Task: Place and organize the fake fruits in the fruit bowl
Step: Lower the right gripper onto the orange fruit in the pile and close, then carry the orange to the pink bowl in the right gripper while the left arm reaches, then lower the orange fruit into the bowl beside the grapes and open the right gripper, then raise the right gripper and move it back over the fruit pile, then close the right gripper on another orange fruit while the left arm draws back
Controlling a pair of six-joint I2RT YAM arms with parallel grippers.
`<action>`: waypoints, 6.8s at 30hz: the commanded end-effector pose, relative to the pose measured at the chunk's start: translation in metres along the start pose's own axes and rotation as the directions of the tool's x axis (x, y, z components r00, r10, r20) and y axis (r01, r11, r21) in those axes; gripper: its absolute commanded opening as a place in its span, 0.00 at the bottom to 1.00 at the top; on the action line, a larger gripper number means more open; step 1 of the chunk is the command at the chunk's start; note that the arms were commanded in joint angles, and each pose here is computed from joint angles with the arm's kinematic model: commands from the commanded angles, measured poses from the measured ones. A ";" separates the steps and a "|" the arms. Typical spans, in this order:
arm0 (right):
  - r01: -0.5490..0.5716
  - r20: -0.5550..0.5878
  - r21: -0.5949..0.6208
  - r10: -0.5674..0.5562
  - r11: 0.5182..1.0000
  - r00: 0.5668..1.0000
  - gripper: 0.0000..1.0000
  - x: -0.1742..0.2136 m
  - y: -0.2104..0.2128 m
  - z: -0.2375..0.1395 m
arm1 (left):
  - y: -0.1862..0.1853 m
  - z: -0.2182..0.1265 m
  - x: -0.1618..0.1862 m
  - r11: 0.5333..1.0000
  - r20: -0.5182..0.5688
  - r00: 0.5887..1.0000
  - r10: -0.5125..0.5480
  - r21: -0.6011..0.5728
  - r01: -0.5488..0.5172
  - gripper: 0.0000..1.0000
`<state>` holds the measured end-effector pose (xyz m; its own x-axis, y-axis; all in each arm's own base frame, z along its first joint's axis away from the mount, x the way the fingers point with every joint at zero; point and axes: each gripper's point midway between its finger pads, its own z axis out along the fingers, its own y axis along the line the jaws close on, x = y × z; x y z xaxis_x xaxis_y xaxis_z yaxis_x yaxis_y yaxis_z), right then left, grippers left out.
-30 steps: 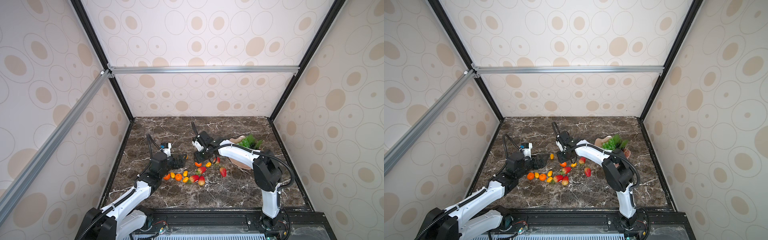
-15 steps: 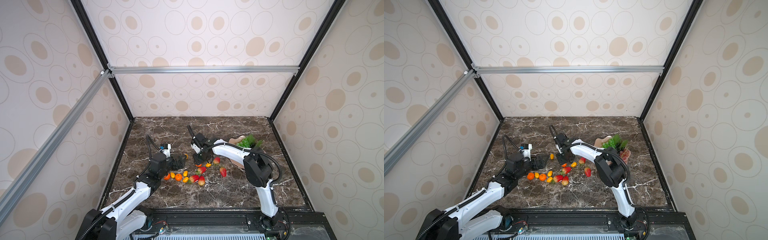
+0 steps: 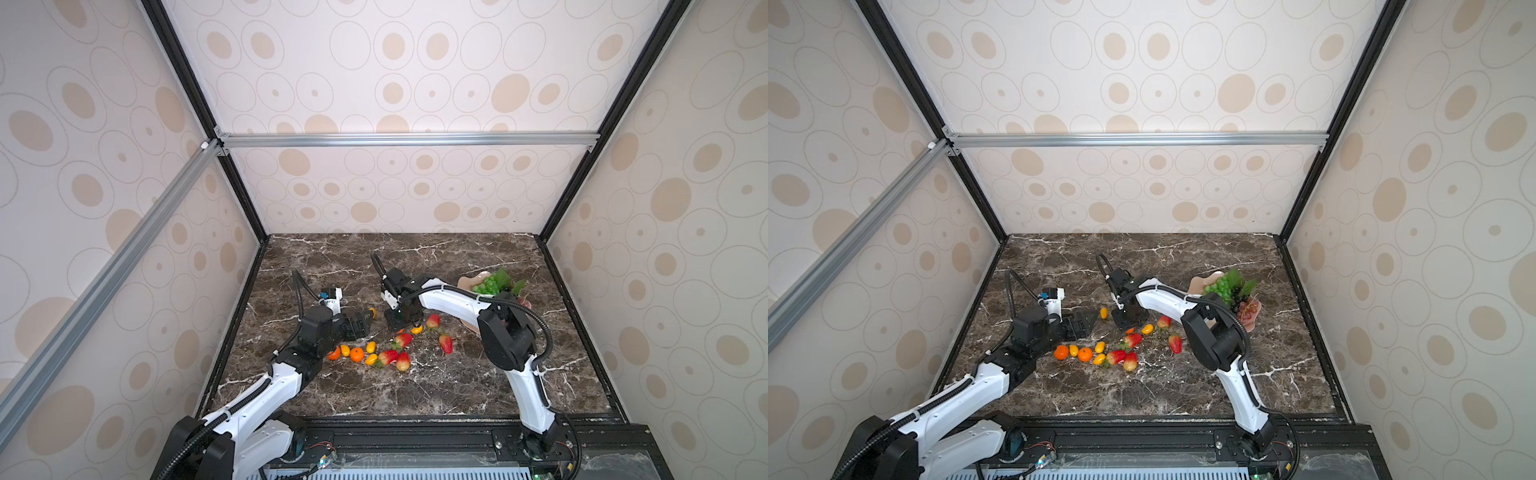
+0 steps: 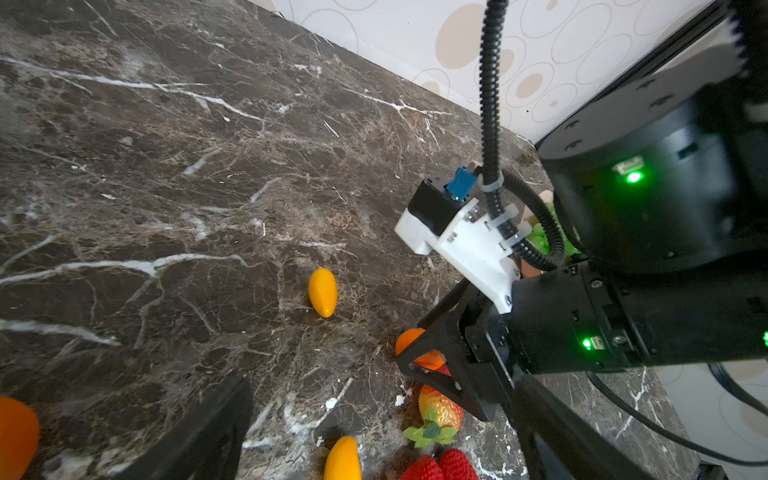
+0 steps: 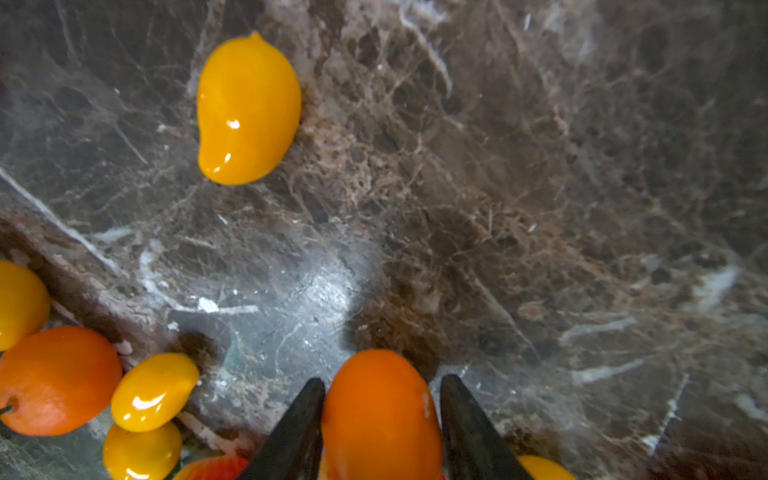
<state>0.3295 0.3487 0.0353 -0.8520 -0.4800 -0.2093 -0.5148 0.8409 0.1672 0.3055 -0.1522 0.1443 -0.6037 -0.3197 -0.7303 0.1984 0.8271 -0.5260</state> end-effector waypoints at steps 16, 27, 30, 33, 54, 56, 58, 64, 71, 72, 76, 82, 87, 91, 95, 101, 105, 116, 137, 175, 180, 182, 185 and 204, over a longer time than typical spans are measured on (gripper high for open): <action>0.008 0.013 0.026 -0.009 1.000 1.000 0.37 -0.001 0.000 -0.007 | 0.001 -0.003 -0.011 1.000 0.042 0.999 -0.013 -0.001 0.013 0.98; 0.009 0.104 0.009 -0.009 1.000 0.995 0.35 -0.013 0.006 -0.047 | -0.022 0.000 -0.025 0.997 0.049 0.999 0.016 0.074 -0.019 0.98; 0.004 0.131 0.011 -0.006 1.000 0.991 0.35 -0.013 0.004 -0.061 | -0.031 0.003 -0.026 0.996 0.045 0.998 0.035 0.086 -0.038 0.98; -0.013 0.171 0.011 0.010 1.000 0.985 0.34 -0.012 -0.002 -0.080 | -0.044 0.008 -0.028 0.991 0.056 0.997 0.053 0.116 -0.059 0.98; -0.334 0.331 0.112 0.281 0.936 0.901 0.32 0.053 -0.143 -0.155 | -0.161 0.072 0.006 0.935 -0.022 0.982 0.189 0.310 -0.173 0.98; -0.370 0.336 0.130 0.310 0.920 0.889 0.32 0.058 -0.156 -0.155 | -0.171 0.077 0.009 0.928 -0.024 0.980 0.198 0.326 -0.180 0.98; -0.408 0.340 0.162 0.337 0.899 0.878 0.32 0.063 -0.171 -0.155 | -0.181 0.082 0.012 0.922 -0.030 0.978 0.208 0.341 -0.186 0.98; -0.452 0.324 0.288 0.358 0.844 0.876 0.32 0.071 -0.204 -0.146 | -0.197 0.091 0.026 0.910 -0.059 0.974 0.219 0.371 -0.182 0.98; -0.453 0.293 0.393 0.358 0.800 0.887 0.32 0.070 -0.226 -0.134 | -0.204 0.097 0.045 0.906 -0.093 0.970 0.226 0.387 -0.174 0.98; -0.451 0.288 0.406 0.358 0.794 0.888 0.32 0.070 -0.230 -0.132 | -0.205 0.098 0.047 0.905 -0.095 0.969 0.227 0.390 -0.173 0.98; -0.452 0.268 0.436 0.367 0.778 0.891 0.32 0.071 -0.237 -0.123 | -0.213 0.102 0.051 0.899 -0.098 0.968 0.232 0.403 -0.174 0.98; -0.455 0.248 0.464 0.381 0.761 0.891 0.32 0.071 -0.251 -0.110 | -0.221 0.107 0.057 0.893 -0.107 0.965 0.240 0.414 -0.176 0.98; -0.453 0.228 0.478 0.391 0.753 0.892 0.32 0.070 -0.260 -0.099 | -0.221 0.108 0.061 0.893 -0.117 0.963 0.242 0.415 -0.175 0.98; -0.445 0.206 0.495 0.397 0.746 0.894 0.32 0.072 -0.266 -0.090 | -0.222 0.107 0.062 0.893 -0.117 0.963 0.241 0.414 -0.174 0.98; -0.435 0.193 0.522 0.395 0.734 0.898 0.32 0.072 -0.272 -0.085 | -0.221 0.109 0.062 0.894 -0.119 0.963 0.243 0.414 -0.174 0.98; -0.423 0.179 0.568 0.395 0.706 0.901 0.32 0.073 -0.284 -0.082 | -0.221 0.108 0.062 0.895 -0.119 0.962 0.244 0.410 -0.176 0.98; -0.419 0.167 0.574 0.401 0.703 0.901 0.33 0.073 -0.287 -0.076 | -0.220 0.108 0.063 0.896 -0.122 0.962 0.243 0.408 -0.174 0.98; -0.434 0.180 0.552 0.406 0.712 0.896 0.44 0.069 -0.284 -0.080 | -0.219 0.107 0.063 0.896 -0.122 0.961 0.248 0.407 -0.180 0.98; -0.495 0.389 0.385 0.349 0.779 0.852 0.48 0.054 -0.231 -0.155 | -0.182 0.075 0.015 0.933 -0.012 0.972 0.234 0.285 -0.221 0.98; 0.123 0.363 -0.125 -0.070 0.985 0.929 0.48 -0.010 0.080 -0.067 | 0.032 -0.074 -0.044 0.965 0.078 0.996 -0.044 -0.253 0.063 0.98; 0.261 0.364 -0.167 -0.187 0.951 0.912 0.48 -0.002 0.118 -0.061 | 0.055 -0.087 -0.043 0.938 0.093 0.990 -0.109 -0.319 0.133 0.98; 0.298 0.355 -0.183 -0.220 0.937 0.909 0.49 0.002 0.126 -0.056 | 0.062 -0.090 -0.043 0.932 0.108 0.984 -0.139 -0.322 0.167 0.98; 0.371 0.348 -0.195 -0.290 0.908 0.892 0.51 0.010 0.141 -0.049 | 0.067 -0.092 -0.043 0.928 0.118 0.977 -0.176 -0.310 0.204 0.98; 0.429 0.223 -0.097 -0.401 0.898 0.889 0.58 0.016 0.148 0.009 | 0.081 -0.097 -0.046 0.918 0.149 0.959 -0.241 -0.284 0.275 0.98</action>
<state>0.2417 0.4685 0.0549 -0.5448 -0.6789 -0.4922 -0.8274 0.5306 0.1841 0.2750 -0.0253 0.1789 -0.5093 -0.5597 -0.6538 -0.1974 0.8154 -0.5442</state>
